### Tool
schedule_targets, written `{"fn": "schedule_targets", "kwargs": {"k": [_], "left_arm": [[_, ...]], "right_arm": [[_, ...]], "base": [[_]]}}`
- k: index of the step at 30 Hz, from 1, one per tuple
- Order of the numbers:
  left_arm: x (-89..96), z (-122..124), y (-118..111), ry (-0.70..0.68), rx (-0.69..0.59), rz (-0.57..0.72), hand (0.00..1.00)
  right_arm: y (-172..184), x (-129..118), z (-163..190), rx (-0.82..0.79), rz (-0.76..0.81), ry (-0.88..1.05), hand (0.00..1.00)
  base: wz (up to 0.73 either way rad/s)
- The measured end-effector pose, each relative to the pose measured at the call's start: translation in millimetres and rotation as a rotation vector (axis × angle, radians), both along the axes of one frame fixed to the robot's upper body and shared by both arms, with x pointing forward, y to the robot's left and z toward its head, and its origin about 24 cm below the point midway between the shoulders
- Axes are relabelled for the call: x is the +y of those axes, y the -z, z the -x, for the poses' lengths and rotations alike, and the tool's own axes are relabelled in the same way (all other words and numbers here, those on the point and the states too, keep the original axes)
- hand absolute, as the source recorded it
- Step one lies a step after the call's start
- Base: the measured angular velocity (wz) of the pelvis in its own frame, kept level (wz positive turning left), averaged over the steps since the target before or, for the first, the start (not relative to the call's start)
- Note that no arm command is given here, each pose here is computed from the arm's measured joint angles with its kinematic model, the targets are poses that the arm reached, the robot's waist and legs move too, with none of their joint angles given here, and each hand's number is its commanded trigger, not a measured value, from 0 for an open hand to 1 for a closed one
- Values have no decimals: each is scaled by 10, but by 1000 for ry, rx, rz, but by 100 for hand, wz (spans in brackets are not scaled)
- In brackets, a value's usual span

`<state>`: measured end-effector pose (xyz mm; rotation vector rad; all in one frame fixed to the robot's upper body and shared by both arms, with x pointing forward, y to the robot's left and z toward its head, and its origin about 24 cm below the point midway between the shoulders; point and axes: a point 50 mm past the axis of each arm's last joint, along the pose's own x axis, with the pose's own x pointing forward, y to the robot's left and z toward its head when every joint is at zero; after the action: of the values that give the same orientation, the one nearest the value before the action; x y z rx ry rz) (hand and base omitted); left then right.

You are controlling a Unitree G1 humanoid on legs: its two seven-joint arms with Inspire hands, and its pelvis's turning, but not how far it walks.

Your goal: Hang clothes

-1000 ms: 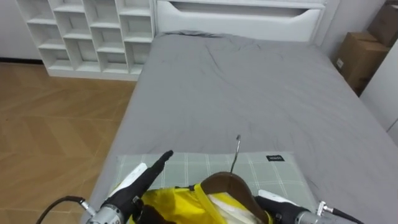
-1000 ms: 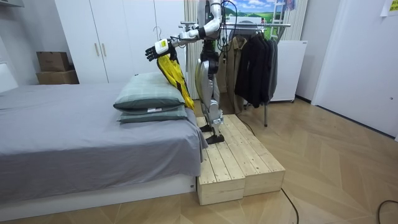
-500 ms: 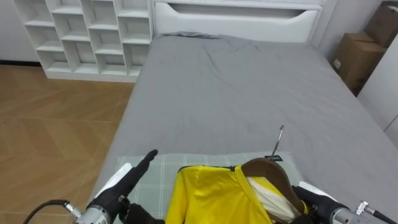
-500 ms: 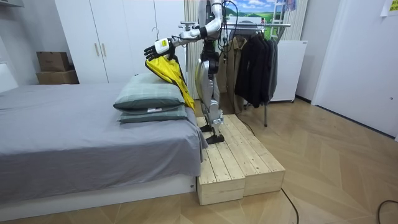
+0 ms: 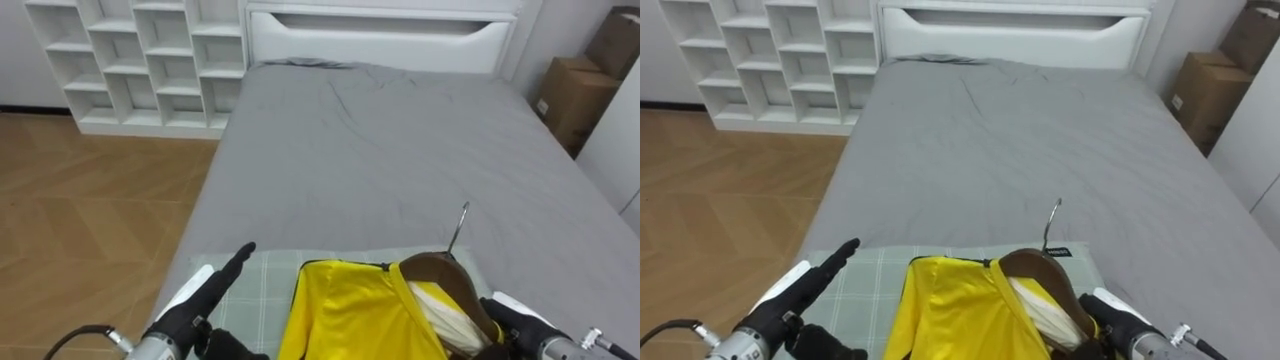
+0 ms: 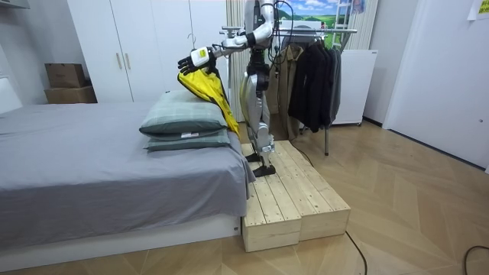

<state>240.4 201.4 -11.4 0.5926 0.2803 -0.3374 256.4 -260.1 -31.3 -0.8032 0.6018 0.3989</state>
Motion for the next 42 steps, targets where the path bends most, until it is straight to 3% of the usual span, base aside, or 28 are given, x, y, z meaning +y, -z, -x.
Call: {"fn": "schedule_targets", "kwargs": {"k": [6,11,15,17,22,31,42], "left_arm": [[300,170,317,-137,152,-20,0],[747,625,617,-381,301,-31,0],[921,951,806,-514,397,-44,0],[1032,1229,934,-612,479,-51,0],[1060,1517,1064,-694,569,-49,0],[958,1766,1177,-785,623,39,0],[870,2156,1340,-859,789,70,0]], "right_arm": [[-88,-32,-31,-33,2,17,100],[-130,-191,74,-57,4,79,100],[-161,-228,112,-77,0,96,100],[-205,-232,154,-99,6,87,100],[-348,-272,128,-146,40,64,100],[-711,-64,18,-307,46,-31,100],[-1094,169,-10,-456,65,-125,100]], "base": [[-1],[-5],[-5],[0],[1],[-1],[4]]}}
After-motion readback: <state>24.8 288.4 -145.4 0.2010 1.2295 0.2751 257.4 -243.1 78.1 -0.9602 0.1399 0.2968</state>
